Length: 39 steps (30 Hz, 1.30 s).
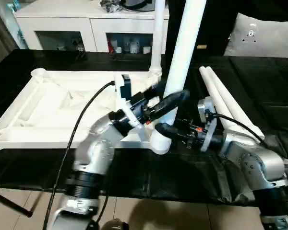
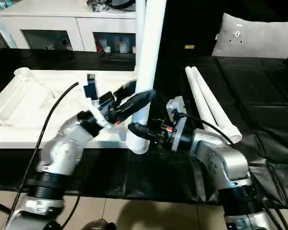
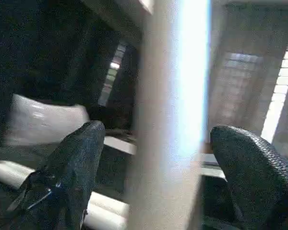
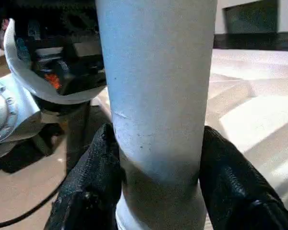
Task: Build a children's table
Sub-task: Pick table leg
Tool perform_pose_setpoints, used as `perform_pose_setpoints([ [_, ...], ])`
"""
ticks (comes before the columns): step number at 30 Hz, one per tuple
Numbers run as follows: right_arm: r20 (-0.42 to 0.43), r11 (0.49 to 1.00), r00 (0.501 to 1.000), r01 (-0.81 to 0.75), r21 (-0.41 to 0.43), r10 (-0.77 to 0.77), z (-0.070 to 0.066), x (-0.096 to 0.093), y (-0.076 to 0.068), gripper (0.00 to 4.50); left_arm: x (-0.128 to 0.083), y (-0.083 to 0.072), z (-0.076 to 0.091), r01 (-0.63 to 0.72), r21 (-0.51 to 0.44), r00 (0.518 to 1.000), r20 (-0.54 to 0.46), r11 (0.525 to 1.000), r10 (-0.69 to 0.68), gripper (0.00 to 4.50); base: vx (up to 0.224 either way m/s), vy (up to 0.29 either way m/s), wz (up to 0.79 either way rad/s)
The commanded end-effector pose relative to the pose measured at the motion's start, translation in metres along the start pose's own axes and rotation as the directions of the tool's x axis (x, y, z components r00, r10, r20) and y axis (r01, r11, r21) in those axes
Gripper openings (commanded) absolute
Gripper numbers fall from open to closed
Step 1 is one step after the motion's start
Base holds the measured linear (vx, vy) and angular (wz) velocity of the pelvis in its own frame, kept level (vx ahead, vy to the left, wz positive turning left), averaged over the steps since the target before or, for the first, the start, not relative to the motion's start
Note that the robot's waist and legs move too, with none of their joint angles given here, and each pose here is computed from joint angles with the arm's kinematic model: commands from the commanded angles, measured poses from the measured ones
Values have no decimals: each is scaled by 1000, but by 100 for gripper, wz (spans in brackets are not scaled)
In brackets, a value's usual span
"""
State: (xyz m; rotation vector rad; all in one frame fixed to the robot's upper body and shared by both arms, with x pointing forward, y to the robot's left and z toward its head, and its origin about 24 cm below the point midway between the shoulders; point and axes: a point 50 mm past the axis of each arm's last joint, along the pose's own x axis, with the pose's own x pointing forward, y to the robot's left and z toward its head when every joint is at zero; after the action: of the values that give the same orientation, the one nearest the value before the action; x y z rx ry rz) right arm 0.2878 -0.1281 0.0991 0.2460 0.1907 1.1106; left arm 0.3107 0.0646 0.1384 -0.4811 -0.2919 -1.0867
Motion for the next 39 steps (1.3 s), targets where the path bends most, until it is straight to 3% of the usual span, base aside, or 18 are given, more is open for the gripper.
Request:
perform_pose_setpoints([
  [1,37,998,998,50,-48,-48,11,2,-5,193,3,3,2,-45,51,999,13,998,44,366,0,0,0],
  [3,39,996,997,69,-56,-67,11,3,-6,193,4,3,1,-56,78,998,1,995,56,351,0,0,0],
  [6,62,987,989,140,-78,-135,13,9,-10,193,6,6,-5,-114,222,992,-36,968,125,328,0,0,0],
  [13,86,979,982,175,-104,-167,13,19,-9,193,12,2,-13,-124,292,987,-60,948,147,280,0,0,0],
  [20,100,969,973,219,-114,-208,11,25,-11,193,19,6,-10,-218,350,973,9,911,229,205,0,0,0],
  [31,105,966,970,229,-120,-217,11,27,-12,191,18,10,-6,-253,390,966,45,886,256,191,0,0,0],
  [37,98,958,962,264,-113,-254,12,25,-17,191,16,16,-5,-279,361,958,39,890,284,191,0,0,0],
  [38,98,958,962,264,-113,-254,12,25,-17,247,16,16,-5,-280,360,958,38,890,285,191,0,0,0],
  [39,105,958,961,266,-109,-255,14,22,-19,261,15,19,-3,-279,325,958,36,904,284,191,0,0,0],
])
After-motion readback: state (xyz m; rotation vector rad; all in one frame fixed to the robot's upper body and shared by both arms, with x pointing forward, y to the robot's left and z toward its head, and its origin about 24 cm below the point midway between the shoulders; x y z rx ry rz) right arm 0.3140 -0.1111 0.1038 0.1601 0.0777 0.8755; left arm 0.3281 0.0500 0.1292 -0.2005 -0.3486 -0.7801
